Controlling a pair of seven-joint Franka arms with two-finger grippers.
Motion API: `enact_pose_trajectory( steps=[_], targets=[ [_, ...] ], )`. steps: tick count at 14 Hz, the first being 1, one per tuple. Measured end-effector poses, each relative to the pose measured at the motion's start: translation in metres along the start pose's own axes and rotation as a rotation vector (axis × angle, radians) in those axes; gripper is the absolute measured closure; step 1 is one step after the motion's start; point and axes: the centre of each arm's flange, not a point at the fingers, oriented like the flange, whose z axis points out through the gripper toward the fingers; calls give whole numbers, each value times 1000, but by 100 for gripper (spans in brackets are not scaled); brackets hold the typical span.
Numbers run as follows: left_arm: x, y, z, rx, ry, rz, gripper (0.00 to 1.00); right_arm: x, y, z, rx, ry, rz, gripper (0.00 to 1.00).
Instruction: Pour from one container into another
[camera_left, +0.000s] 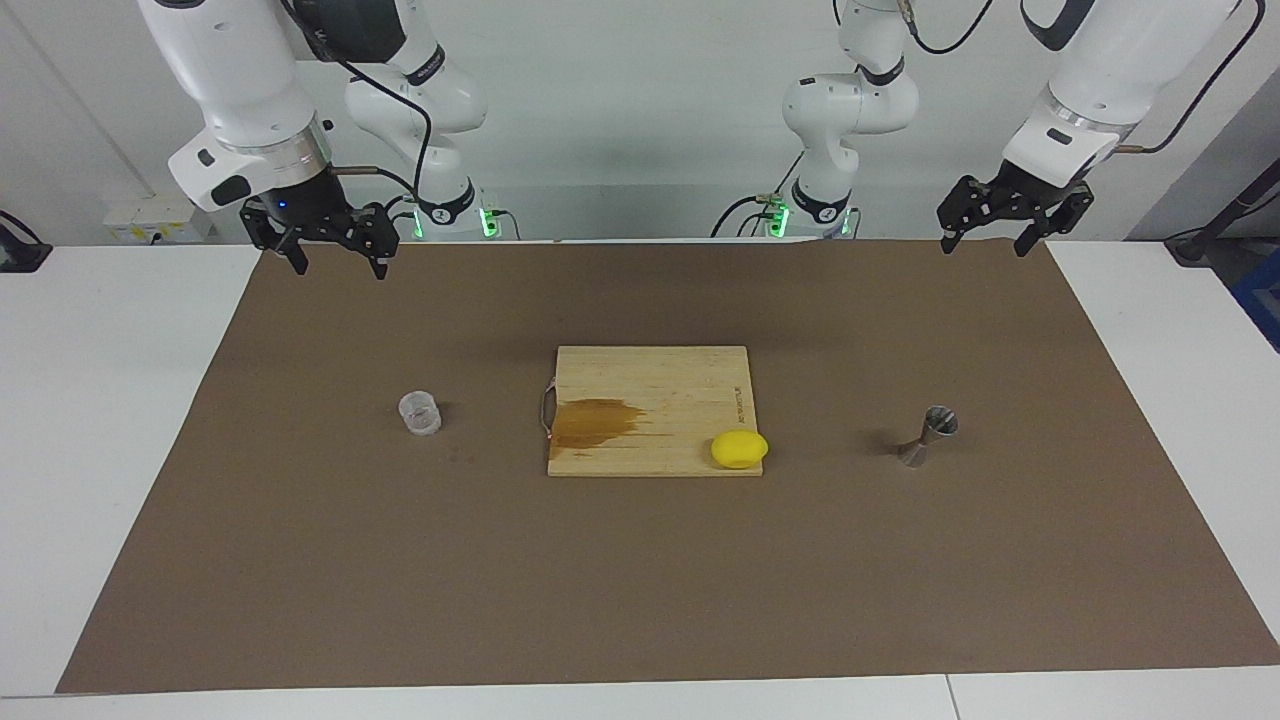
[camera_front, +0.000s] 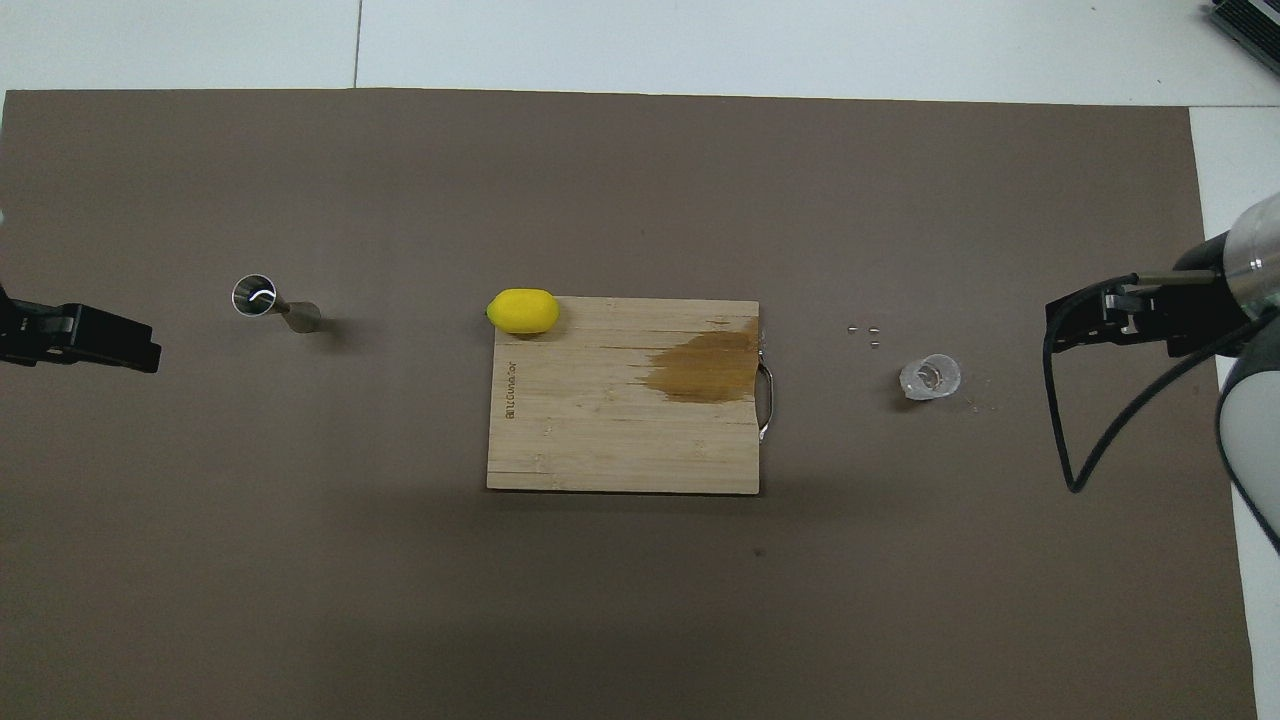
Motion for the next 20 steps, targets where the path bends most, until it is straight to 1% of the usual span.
enact_pose_trajectory(
  steps=[14,16,20],
  targets=[
    [-1,3,0,-2,-5,7,0,0,0,0,0,0,0,0],
    [-1,4,4,-6,-19,6,0,0,0,0,0,0,0,0],
    [-1,-8,30,-23,-85,-34,0,0,0,0,0,0,0,0]
  ],
)
